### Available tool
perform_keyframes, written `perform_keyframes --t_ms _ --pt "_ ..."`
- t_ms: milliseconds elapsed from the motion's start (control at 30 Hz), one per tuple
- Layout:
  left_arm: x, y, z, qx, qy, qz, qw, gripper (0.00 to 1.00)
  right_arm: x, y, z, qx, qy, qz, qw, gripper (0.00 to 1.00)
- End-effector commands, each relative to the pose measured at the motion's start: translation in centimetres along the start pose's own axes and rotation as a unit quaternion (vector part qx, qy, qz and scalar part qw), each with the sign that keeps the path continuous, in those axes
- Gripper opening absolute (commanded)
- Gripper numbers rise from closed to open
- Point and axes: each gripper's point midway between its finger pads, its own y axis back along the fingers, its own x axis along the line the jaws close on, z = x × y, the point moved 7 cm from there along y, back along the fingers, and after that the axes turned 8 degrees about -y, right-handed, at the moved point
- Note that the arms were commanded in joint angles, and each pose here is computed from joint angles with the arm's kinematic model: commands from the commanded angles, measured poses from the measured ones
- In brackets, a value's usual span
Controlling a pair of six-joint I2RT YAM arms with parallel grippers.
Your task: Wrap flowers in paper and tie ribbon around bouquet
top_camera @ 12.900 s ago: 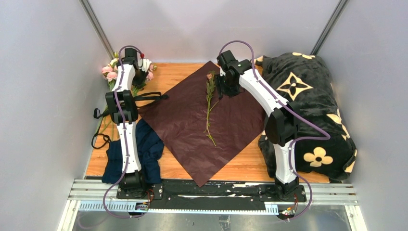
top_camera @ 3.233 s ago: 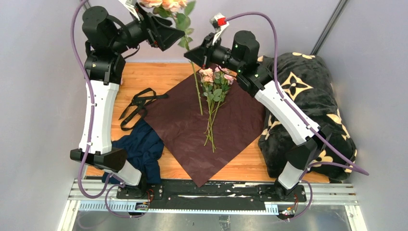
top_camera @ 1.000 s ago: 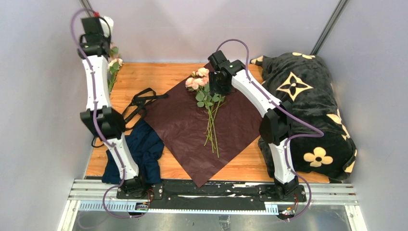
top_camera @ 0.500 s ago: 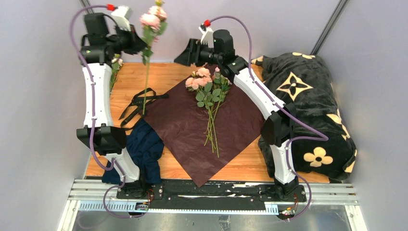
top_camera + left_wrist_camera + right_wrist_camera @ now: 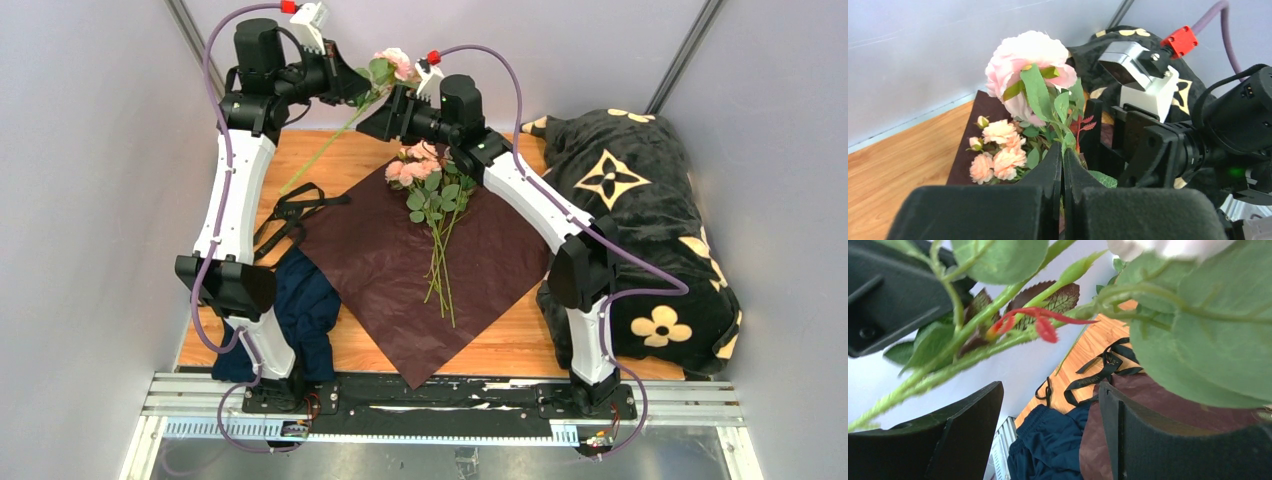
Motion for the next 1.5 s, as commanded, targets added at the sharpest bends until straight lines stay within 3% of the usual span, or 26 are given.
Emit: perform_keyframes --t_ms 0,233,367,500,633,1000,1067,1100,1133,1167,1233,1267,1300,1333,1400,1467 --pt "-0.9 -1.2 0.0 -0.006 0.0 -0.018 1.0 0.0 2.5 0.2 0.6 -0.014 -0.009 0.046 0.999 0.75" --pt "-0.5 -1.5 -0.5 -0.002 -0.03 -0.008 1.0 0.0 0.9 2.8 1.5 -0.025 -0.015 0.013 0.999 0.75" --pt "-0.2 -2.0 -0.8 -0.005 -0.043 -0.002 0.999 0.0 -0.3 4.1 0.8 0.0 -0.009 -0.014 1.0 0.74" --pt "0.3 -2.4 -0.8 -0.011 -0.057 0.005 0.998 0.0 0.7 5.0 1.4 -0.022 -0.036 0.025 0.999 0.77" --pt "0.6 -2.9 -0.9 -0.014 -0.062 0.005 0.998 0.0 3.2 3.7 2.3 -0.046 -0.063 0.077 0.994 0.79" --pt "0.1 -3.6 -0.7 -0.023 -0.05 -0.015 0.998 0.0 2.3 -1.0 1.4 -0.012 -0.104 0.053 0.993 0.74" --pt "-0.1 -3.6 -0.4 -0.028 -0.048 -0.019 0.998 0.0 2.0 -1.4 1.4 -0.012 -0.108 0.047 0.993 0.64" --pt "-0.2 -3.5 -0.3 -0.03 -0.047 -0.02 0.998 0.0 1.8 -1.5 1.4 -0.013 -0.108 0.043 0.993 0.47" --pt "-0.2 -3.5 -0.1 -0.032 -0.047 -0.019 0.998 0.0 1.5 -1.4 1.5 -0.013 -0.109 0.036 0.993 0.08" --pt "-0.2 -3.5 0.0 -0.031 -0.047 -0.018 0.998 0.0 1.3 -1.3 1.5 -0.015 -0.106 0.027 0.994 0.02" --pt "0.1 -3.3 0.0 -0.026 -0.05 -0.001 0.998 0.0 0.8 -0.7 1.6 -0.014 -0.098 0.0 0.995 0.0" --pt "0.6 -3.2 -0.3 -0.015 -0.053 0.015 0.998 0.19 0.2 -0.2 1.5 -0.009 -0.099 -0.024 0.995 0.0" --pt "1.2 -2.8 -0.3 -0.005 -0.068 0.033 0.997 0.68 -0.6 0.4 1.3 -0.004 -0.097 -0.048 0.994 0.0" --pt "2.1 -2.4 -0.5 0.012 -0.082 0.066 0.994 0.98 -1.5 1.1 1.1 0.004 -0.093 -0.078 0.993 0.0" --pt "4.8 -1.1 -1.8 0.069 -0.116 0.168 0.977 1.0 -3.5 2.7 -0.2 0.025 -0.085 -0.151 0.985 0.0" --pt "8.2 0.6 -4.0 0.151 -0.161 0.282 0.934 1.0 -6.0 4.5 -2.1 0.051 -0.081 -0.23 0.969 0.0"
